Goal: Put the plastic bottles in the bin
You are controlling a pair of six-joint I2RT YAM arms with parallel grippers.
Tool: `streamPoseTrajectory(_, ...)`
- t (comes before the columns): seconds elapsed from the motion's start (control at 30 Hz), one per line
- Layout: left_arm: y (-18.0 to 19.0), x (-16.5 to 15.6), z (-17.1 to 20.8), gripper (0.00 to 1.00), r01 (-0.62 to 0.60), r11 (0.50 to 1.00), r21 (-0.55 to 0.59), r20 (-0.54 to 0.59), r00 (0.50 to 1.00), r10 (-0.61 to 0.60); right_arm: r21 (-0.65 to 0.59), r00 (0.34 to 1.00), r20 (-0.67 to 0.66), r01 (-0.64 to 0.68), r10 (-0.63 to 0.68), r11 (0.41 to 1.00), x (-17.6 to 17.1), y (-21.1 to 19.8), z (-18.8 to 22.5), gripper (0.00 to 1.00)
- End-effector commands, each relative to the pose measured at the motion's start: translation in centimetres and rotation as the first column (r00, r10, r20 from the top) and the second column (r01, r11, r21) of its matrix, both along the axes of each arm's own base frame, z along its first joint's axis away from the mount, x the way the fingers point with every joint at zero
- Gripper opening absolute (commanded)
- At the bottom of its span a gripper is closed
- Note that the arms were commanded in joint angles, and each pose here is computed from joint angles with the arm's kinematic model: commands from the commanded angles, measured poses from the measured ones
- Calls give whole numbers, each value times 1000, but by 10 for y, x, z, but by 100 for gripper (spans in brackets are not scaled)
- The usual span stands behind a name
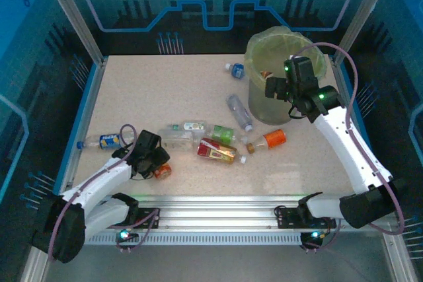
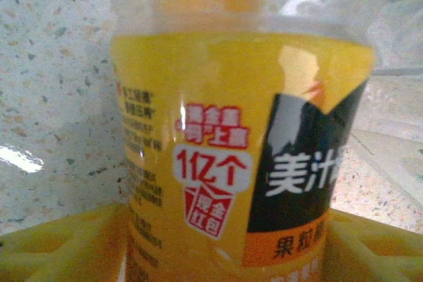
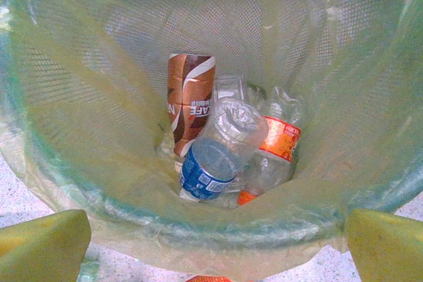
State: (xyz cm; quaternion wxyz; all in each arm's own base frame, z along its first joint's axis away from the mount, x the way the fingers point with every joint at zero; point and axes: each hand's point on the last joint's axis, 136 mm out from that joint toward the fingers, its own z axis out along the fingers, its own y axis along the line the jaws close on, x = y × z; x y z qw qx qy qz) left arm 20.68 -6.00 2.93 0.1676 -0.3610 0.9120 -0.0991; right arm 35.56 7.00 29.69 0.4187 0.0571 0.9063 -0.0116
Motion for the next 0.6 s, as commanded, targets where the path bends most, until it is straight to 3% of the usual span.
streamPoseTrajectory(0.0,3,-3,-6,65,-23,1000,-5,-14,1000,23,10,999,48,-26,25,1000,-3,6,18,100)
streamPoseTrajectory(0.27,3,0,-3,49,-18,1000,1,1,1000,18,8,998,56,-24,24,1000,-4,5,23,100)
streamPoseTrajectory(0.57,6,6,19,40,-27,1000,10,58,998,27,7,997,67,-26,25,1000,-8,3,26,100)
